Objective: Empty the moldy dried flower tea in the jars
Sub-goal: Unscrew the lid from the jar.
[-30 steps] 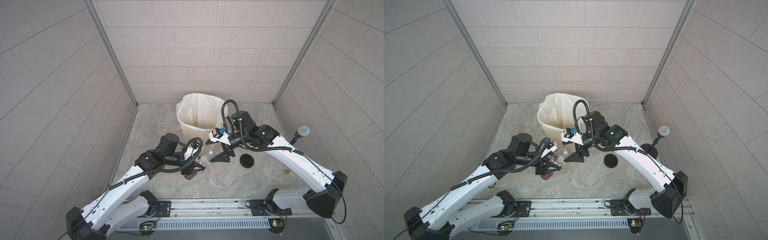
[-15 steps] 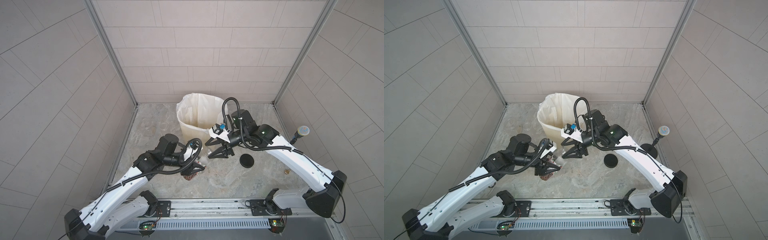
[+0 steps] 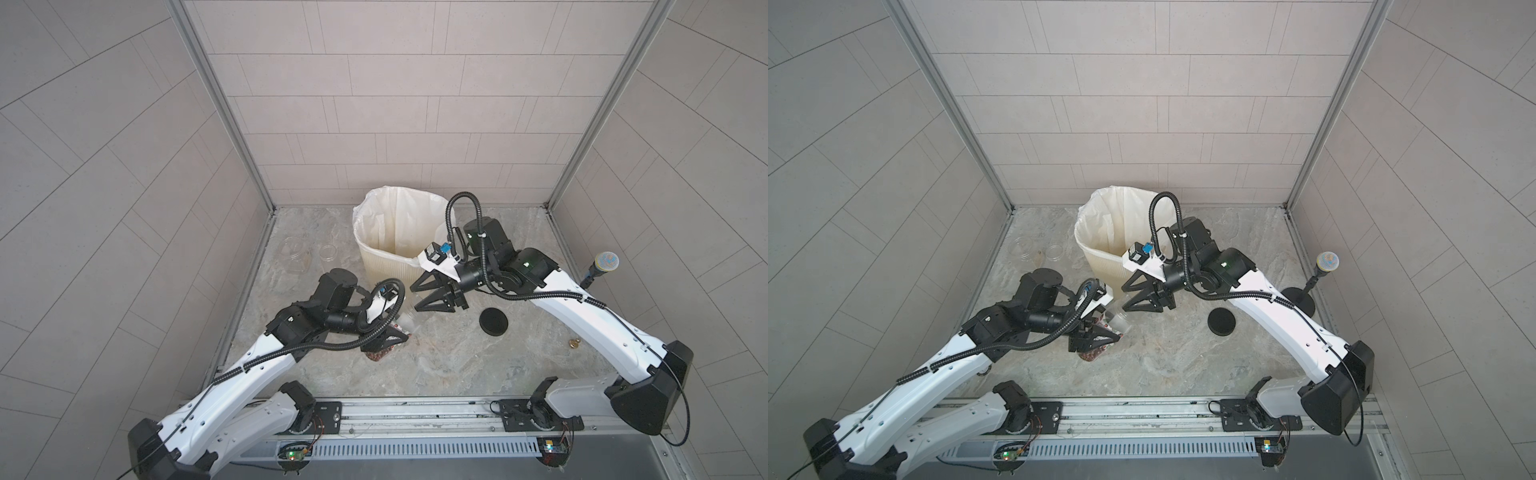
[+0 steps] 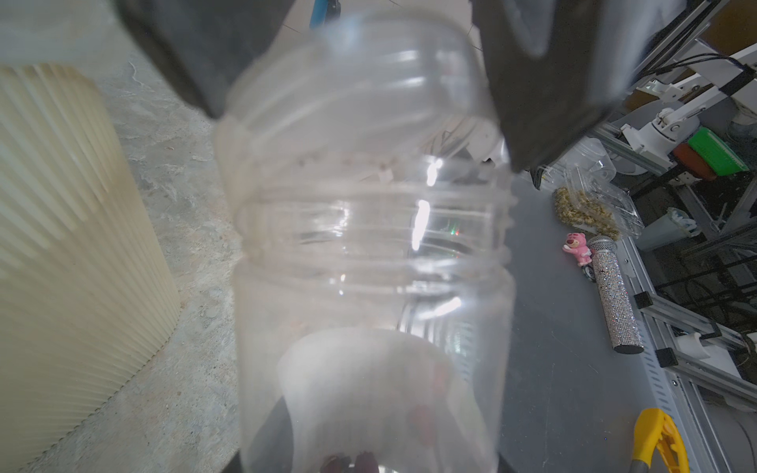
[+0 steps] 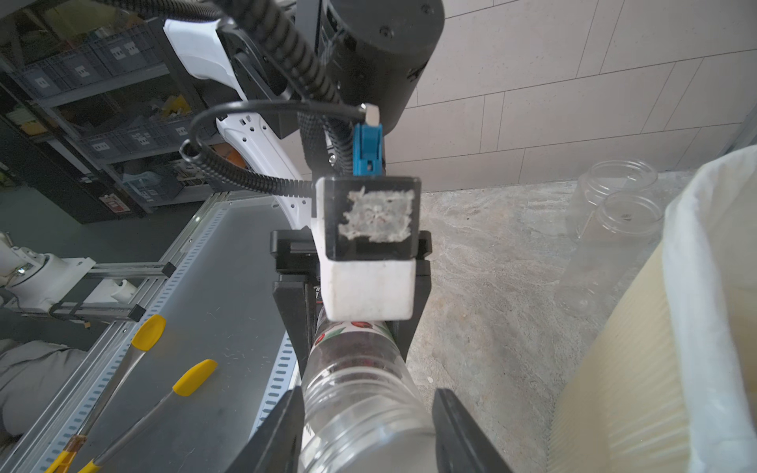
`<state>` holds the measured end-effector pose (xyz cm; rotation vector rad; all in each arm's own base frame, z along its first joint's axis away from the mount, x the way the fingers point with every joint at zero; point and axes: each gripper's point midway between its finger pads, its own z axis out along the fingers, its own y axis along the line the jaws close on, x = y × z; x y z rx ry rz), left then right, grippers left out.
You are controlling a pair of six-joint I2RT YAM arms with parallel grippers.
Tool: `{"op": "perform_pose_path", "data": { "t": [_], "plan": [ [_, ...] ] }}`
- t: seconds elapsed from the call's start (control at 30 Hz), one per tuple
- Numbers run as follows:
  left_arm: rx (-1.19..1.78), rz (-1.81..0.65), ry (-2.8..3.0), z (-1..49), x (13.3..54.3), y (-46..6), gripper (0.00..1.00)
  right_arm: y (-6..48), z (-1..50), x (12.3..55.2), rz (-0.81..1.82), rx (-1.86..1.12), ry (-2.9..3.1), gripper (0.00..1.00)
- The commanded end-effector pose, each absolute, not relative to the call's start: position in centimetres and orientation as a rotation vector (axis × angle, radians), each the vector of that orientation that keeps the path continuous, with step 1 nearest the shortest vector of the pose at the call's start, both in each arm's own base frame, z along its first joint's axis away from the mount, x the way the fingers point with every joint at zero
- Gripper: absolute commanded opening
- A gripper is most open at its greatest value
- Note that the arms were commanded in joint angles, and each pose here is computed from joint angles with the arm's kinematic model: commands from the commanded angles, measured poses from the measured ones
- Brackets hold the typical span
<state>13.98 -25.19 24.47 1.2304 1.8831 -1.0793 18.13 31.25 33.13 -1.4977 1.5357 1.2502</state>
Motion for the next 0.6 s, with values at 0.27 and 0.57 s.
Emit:
{"op": "perform_pose_path", "data": {
  "t": [0.27,0.57],
  "plan": [
    [1.145,-0.944,1.762,27.2,16.9,-25.3,0.35,32.0,32.9,16.0,1.437,-1.441,1.560,0.40],
    [1.135,-0.896,1.696,27.3,17.5,-25.2,0.35,31.8,32.4,16.3,1.360,-1.416,1.604,0.46]
  ]
}}
